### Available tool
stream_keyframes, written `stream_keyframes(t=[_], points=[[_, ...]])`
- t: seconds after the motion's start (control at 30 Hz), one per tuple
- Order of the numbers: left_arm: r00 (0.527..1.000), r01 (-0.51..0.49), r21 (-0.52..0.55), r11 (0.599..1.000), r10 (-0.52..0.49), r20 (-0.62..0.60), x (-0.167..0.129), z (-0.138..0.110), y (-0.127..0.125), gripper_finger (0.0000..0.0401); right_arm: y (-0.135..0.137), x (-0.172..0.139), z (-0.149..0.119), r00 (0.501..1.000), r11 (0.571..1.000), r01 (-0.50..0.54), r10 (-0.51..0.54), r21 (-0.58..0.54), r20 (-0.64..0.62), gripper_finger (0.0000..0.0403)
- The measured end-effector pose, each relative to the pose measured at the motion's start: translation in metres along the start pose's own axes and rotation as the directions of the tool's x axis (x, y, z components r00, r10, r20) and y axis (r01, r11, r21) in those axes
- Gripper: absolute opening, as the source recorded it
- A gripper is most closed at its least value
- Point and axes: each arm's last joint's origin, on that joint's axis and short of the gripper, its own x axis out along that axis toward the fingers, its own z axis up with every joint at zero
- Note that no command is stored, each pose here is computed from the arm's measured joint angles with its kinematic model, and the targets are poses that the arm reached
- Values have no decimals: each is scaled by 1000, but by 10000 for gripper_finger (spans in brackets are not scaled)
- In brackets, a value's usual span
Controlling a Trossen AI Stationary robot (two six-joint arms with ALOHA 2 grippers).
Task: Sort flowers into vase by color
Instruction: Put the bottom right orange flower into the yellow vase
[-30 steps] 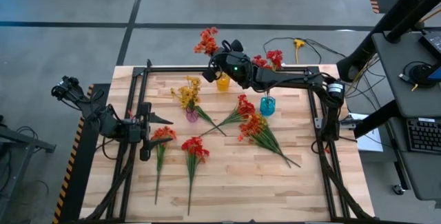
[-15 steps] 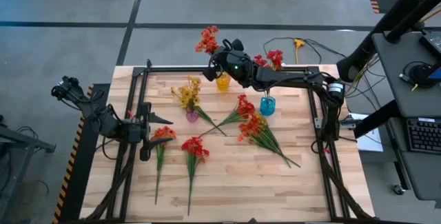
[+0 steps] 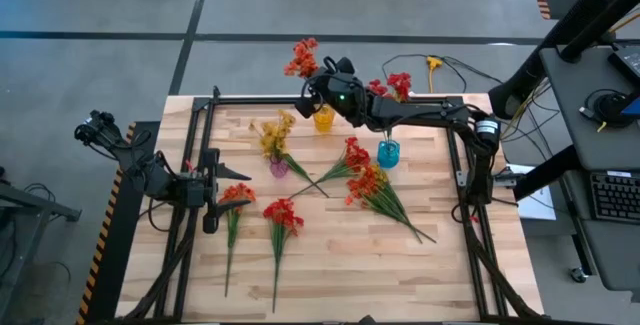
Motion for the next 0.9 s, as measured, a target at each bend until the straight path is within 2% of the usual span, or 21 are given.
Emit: stream_keyframes(t=[0.4,0.9], points=[[1000,0,0,1000,0,0,0,0,0,229,-1,0,0,1000,1000,1,-1,-7,-2,29],[1000,0,0,1000,0,0,0,0,0,229,-1,0,0,1000,1000,3,-3,0,-1,124]])
